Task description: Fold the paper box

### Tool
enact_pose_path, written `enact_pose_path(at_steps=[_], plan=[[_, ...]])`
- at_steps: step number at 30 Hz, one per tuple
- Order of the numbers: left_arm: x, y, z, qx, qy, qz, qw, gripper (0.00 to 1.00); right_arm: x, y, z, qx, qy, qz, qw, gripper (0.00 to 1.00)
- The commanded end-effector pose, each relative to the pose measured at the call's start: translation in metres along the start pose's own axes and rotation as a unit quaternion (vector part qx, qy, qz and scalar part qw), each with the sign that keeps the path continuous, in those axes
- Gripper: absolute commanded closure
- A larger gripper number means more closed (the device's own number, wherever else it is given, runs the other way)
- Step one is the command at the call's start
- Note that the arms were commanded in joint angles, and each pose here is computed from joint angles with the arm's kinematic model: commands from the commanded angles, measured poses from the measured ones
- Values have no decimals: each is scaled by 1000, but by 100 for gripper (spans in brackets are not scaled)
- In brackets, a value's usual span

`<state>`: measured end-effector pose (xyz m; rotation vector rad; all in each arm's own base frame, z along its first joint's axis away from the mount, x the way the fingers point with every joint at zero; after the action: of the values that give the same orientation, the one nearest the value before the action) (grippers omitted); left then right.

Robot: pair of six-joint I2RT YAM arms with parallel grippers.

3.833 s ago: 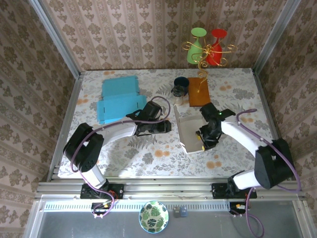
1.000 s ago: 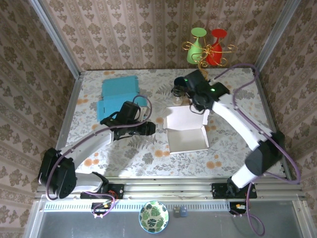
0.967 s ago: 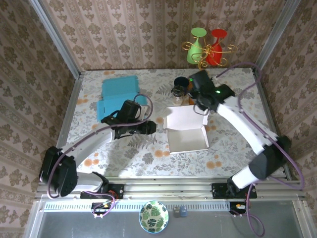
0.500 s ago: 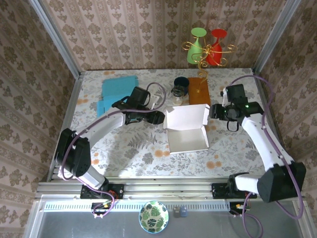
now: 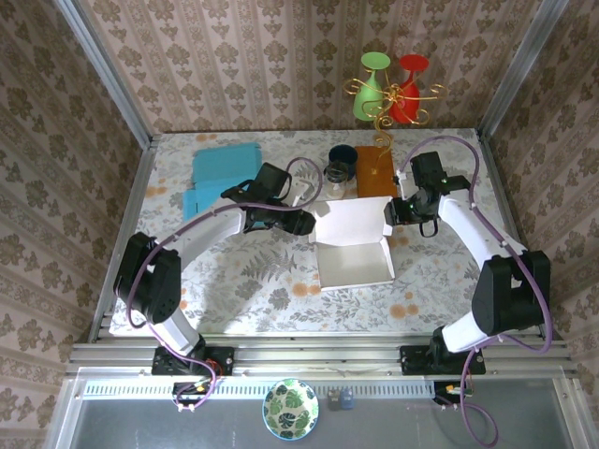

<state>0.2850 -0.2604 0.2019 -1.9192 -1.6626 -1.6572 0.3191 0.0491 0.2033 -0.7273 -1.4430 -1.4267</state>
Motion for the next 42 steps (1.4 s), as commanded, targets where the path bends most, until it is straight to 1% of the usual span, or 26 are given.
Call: enact_pose_path(at_steps=[1, 9, 14, 17, 19, 22, 24, 30, 31, 33, 35, 37, 39, 42], plan=[[-4, 8, -2, -11, -5, -1, 1000, 61, 3, 12, 3, 19, 24, -16, 999, 57], [-13, 17, -1, -6, 2, 8, 1000, 72, 2, 15, 2, 19, 21, -24, 999, 61], [-15, 18, 0, -6, 3, 8, 1000, 78, -5, 20, 1, 23, 22, -15, 999, 66], [-18, 19, 0, -5, 3, 9, 1000, 84, -5, 22, 2, 24, 28, -20, 999, 68], [-18, 19, 0, -5, 4, 8, 1000, 88, -5, 22, 2, 24, 29, -23, 999, 70], [-18, 21, -1, -5, 6, 5, 1000, 92, -3, 23, 3, 23, 32, -28, 999, 74], [-19, 22, 0, -5, 8, 4, 1000, 93, -2, 23, 5, 23, 36, -30, 999, 77], [-21, 28, -2, -6, 15, 0, 1000, 97, -2, 22, 11, 28, 35, -32, 998, 91], [-21, 29, -2, -7, 18, -3, 1000, 98, -2, 21, 11, 30, 31, -34, 998, 91], [-21, 31, -2, -9, 24, -5, 1000, 99, 0, 21, 10, 33, 17, -40, 998, 89], [-20, 31, -1, -12, 25, -4, 1000, 99, 5, 19, 7, 31, 0, -51, 998, 84], [-19, 30, 0, -20, 25, 2, 999, 100, 12, 18, 2, 29, -8, -71, 997, 77], [-16, 28, 2, -28, 19, 7, 999, 100, 18, 18, -2, 26, 0, -86, 996, 72], [-9, 24, 9, -37, 1, 21, 999, 100, 23, 21, -1, 21, 41, -108, 993, 65]])
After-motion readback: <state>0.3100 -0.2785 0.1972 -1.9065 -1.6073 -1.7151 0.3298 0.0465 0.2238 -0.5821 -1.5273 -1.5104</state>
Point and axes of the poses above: each hand's point on the last joint's axis, 136 mm out from that joint toward the fingers, its own x axis back along the fingers, its own z axis along the line the jaws close on, y = z × x, the point moved 8 cm from there along x, back along the fingers, and after that the axes turned 2 degrees about x, right-handed, at the moved point
